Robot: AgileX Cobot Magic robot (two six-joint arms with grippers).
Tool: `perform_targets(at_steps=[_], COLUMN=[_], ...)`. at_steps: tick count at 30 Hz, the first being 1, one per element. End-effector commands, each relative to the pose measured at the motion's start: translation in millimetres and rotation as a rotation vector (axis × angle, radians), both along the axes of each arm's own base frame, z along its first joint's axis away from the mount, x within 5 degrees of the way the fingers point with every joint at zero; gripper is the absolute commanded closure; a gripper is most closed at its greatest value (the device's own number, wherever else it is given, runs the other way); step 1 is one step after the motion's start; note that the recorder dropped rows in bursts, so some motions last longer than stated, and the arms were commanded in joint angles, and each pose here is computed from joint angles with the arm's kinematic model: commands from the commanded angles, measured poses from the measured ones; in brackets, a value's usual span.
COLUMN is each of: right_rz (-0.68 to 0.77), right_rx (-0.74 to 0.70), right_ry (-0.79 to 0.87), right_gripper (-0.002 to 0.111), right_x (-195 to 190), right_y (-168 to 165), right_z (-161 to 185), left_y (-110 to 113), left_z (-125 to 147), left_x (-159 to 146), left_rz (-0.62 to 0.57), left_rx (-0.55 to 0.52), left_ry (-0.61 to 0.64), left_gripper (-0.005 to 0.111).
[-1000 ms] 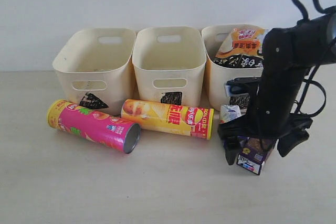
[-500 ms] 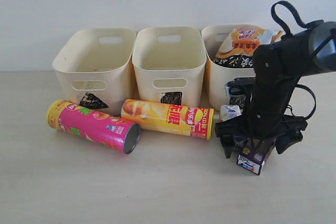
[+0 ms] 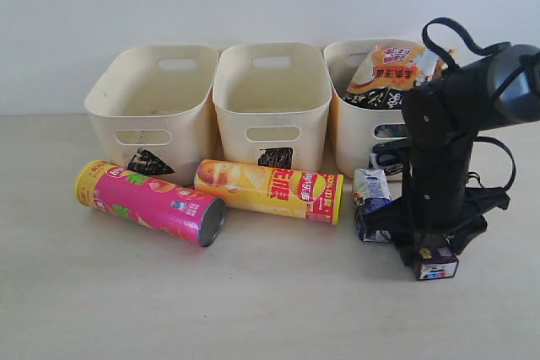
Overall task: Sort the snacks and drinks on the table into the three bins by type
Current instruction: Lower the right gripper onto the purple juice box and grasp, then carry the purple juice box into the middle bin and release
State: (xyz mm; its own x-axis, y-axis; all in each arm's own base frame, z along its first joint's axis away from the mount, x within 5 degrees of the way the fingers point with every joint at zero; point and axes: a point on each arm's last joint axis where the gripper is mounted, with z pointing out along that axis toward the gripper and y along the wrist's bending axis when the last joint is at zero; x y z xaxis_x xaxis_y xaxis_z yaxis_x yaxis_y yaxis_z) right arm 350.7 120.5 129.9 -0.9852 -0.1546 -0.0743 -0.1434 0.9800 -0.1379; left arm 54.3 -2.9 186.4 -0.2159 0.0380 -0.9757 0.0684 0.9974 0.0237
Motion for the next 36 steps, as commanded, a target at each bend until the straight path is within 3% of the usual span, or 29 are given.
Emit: perform_targets(at_steps=[1, 6, 8, 10, 11, 19, 24, 25, 29, 30, 34, 36], right_rz=[0.051, 0.097, 0.134, 0.159, 0.163, 0.296, 0.37, 0.375, 0.384, 0.412, 0.481, 0.489], right_rx=[-0.067, -0.055, -0.065, -0.084, -0.086, -0.137, -0.112, -0.086, 0.036, 0.147, 0.393, 0.436], right_ry=[0.108, 0.087, 0.089, 0.081, 0.074, 0.042, -0.185, -0.286, -0.483, -0.572, -0.75, -0.782], right_gripper=[0.052, 0.052, 0.07, 0.104, 0.107, 0.107, 0.107, 0.107, 0.107, 0.107, 0.107, 0.107], right_x=[-5, -2, -2, -2, -2, -12, -23, -21, -12, -5, 19, 38], right_y=[-5, -4, -4, -6, -6, -15, -20, -18, -6, 6, 37, 48], right_z=[-15, -16, -15, -11, -8, 46, 119, 140, 171, 182, 198, 196], left_y=[0, 0, 0, 0, 0, 0, 0, 0, 0, 0, 0, 0], left_z=[-1, -1, -1, -1, -1, -1, -1, -1, -1, -1, -1, -1], left_x=[0, 0, 0, 0, 0, 0, 0, 0, 0, 0, 0, 0], left_rz=[-0.001, -0.001, -0.001, -0.001, -0.001, -0.001, -0.001, -0.001, -0.001, -0.001, -0.001, -0.001], left_rx=[-0.018, -0.018, -0.018, -0.018, -0.018, -0.018, -0.018, -0.018, -0.018, -0.018, -0.018, -0.018], left_ry=[0.002, 0.002, 0.002, 0.002, 0.002, 0.002, 0.002, 0.002, 0.002, 0.002, 0.002, 0.002], left_gripper=[0.103, 0.103, 0.103, 0.103, 0.103, 0.103, 0.103, 0.103, 0.103, 0.103, 0.103, 0.103])
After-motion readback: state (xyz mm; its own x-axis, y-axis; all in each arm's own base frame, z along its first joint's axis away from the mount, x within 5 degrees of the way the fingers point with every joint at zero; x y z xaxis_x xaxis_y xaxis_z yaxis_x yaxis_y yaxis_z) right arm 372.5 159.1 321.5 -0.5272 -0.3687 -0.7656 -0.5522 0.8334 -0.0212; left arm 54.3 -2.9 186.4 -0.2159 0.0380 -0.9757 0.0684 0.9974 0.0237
